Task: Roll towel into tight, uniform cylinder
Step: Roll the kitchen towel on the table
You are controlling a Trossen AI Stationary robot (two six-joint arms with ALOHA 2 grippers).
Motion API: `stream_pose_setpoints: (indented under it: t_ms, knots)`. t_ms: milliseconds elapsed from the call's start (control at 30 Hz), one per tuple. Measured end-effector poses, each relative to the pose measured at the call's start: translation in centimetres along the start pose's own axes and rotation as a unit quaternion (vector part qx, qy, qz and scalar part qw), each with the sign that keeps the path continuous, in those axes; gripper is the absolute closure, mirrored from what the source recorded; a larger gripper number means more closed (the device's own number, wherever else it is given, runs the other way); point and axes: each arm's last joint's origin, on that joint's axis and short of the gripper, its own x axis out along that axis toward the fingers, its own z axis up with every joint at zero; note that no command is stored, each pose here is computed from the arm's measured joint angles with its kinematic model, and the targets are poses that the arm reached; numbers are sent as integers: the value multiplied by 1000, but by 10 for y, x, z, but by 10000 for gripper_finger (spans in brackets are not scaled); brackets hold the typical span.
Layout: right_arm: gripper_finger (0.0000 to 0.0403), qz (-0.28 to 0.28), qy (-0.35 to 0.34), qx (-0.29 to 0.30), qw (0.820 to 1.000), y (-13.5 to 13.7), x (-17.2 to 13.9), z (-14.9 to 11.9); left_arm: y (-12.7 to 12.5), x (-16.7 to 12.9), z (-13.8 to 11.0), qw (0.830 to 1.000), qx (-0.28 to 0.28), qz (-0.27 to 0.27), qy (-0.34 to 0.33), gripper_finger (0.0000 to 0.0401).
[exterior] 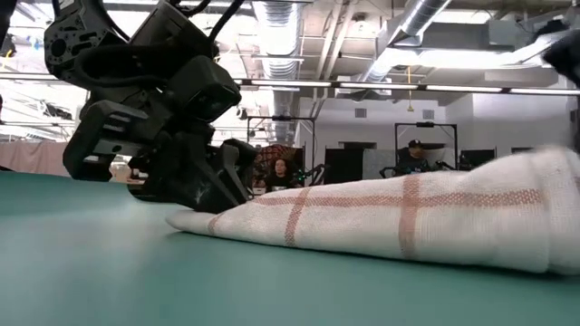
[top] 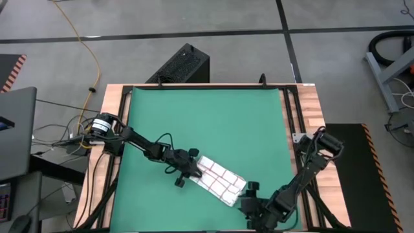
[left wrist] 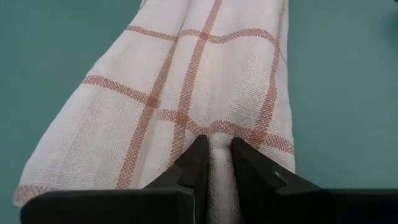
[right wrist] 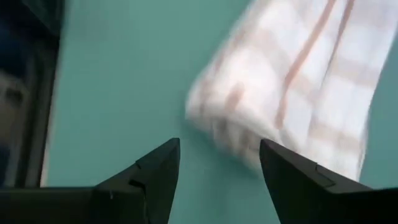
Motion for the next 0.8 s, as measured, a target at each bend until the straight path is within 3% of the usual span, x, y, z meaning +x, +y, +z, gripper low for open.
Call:
stream_pose_setpoints:
  t_ms: [167, 567, 800]
  knots:
    - [158, -10, -94, -41, 995, 9, -3, 11, 0, 0, 0, 1000, -23, -3, -1, 345]
    - [158, -29, -87, -155, 984, 2, 10, 18, -1, 0, 0, 998, -55, -15, -1, 345]
    - [158, -27, -65, -196, 978, 10, 33, 3, -1, 0, 0, 998, -56, -16, -2, 345]
